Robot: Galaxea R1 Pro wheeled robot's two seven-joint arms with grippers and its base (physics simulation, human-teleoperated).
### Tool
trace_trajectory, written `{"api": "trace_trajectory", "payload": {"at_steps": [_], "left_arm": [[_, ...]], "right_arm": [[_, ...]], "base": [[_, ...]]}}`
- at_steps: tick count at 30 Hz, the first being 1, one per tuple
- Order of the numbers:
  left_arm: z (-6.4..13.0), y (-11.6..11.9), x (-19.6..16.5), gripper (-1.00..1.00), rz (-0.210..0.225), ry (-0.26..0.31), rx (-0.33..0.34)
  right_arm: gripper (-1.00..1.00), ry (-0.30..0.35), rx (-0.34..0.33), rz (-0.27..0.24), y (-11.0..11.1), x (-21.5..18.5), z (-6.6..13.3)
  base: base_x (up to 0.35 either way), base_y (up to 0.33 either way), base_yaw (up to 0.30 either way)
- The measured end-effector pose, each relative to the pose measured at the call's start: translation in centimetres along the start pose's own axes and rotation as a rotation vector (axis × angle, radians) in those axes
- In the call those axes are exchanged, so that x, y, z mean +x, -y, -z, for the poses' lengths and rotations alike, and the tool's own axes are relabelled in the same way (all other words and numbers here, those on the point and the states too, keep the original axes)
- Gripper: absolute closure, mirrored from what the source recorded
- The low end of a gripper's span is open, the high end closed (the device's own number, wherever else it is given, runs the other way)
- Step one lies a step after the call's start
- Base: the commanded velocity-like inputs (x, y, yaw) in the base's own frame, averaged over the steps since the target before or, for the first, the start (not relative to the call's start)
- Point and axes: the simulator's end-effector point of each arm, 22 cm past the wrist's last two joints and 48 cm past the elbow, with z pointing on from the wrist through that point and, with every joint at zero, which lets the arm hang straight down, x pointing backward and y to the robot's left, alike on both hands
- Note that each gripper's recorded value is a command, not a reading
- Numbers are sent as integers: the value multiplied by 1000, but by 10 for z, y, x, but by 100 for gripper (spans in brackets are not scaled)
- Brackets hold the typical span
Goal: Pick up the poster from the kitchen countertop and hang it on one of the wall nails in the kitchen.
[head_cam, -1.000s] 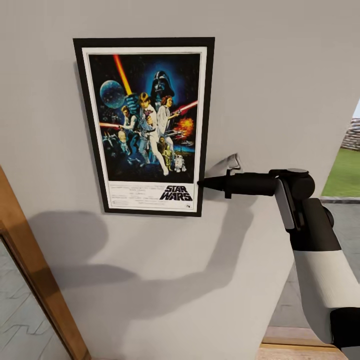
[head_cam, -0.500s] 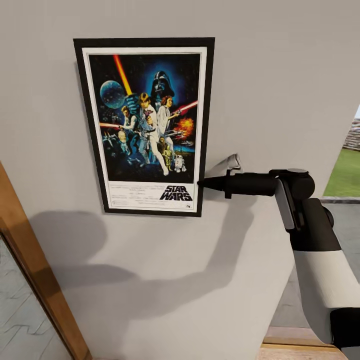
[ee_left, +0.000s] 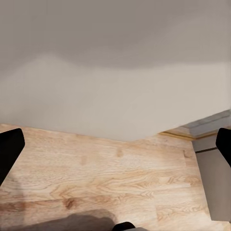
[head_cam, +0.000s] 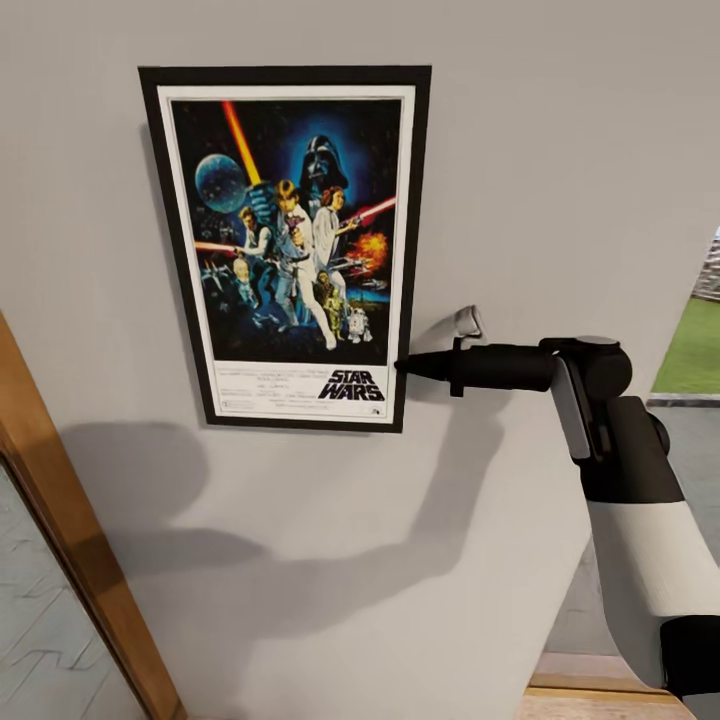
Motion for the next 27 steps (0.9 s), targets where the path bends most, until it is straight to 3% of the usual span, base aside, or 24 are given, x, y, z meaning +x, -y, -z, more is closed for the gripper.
{"api": "trace_trajectory", "payload": {"at_steps": [27], "left_arm": [[0, 0, 0, -100, 0, 0, 0]], "right_arm": [[100, 3, 2, 3, 0, -1, 1]], "base": [[0, 0, 0]]}}
